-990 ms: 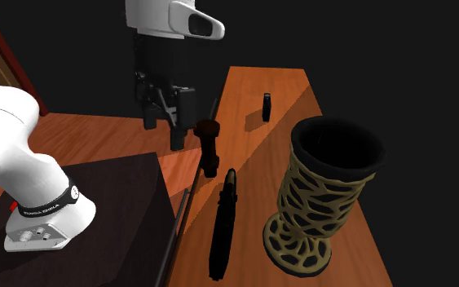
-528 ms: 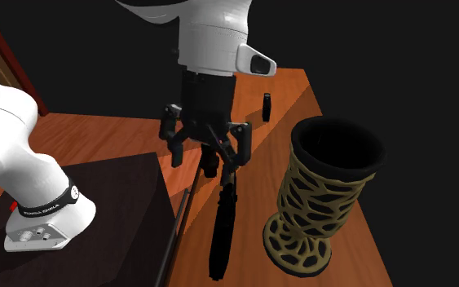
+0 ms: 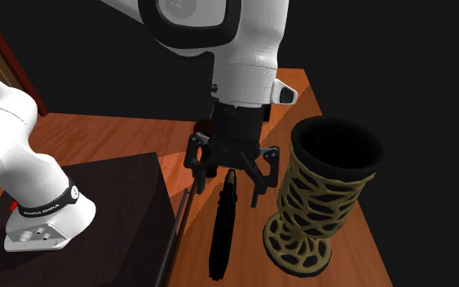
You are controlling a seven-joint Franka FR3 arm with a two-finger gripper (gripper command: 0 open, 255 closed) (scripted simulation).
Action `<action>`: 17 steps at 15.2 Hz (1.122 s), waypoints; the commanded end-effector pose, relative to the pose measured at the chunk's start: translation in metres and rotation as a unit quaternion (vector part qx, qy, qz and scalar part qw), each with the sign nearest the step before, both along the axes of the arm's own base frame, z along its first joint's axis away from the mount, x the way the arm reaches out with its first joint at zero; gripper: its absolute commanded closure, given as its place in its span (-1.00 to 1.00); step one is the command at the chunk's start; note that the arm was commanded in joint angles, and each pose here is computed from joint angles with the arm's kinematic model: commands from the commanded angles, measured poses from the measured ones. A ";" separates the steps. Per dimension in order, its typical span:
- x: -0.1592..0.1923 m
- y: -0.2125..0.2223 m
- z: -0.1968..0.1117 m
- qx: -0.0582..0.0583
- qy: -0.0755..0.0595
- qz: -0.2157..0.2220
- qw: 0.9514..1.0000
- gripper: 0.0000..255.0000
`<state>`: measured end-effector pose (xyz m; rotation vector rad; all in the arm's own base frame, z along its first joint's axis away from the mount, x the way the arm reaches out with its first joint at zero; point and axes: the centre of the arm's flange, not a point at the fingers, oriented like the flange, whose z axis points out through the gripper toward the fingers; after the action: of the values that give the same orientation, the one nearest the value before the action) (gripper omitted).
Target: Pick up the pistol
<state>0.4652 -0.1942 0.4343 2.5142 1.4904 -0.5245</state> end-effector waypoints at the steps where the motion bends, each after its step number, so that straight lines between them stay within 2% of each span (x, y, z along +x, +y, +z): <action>1: 0.001 -0.001 -0.010 0.000 0.000 0.001 1.000 -1.00; 5: 0.001 -0.001 -0.019 0.000 0.000 0.001 1.000 -1.00; 6: 0.001 -0.001 -0.019 0.000 0.000 0.001 1.000 1.00; 15: 0.001 -0.001 -0.019 0.000 0.000 0.001 1.000 1.00; 17: 0.001 -0.001 -0.008 0.000 0.000 0.001 1.000 1.00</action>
<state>0.4662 -0.1954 0.4216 2.5124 1.4930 -0.5242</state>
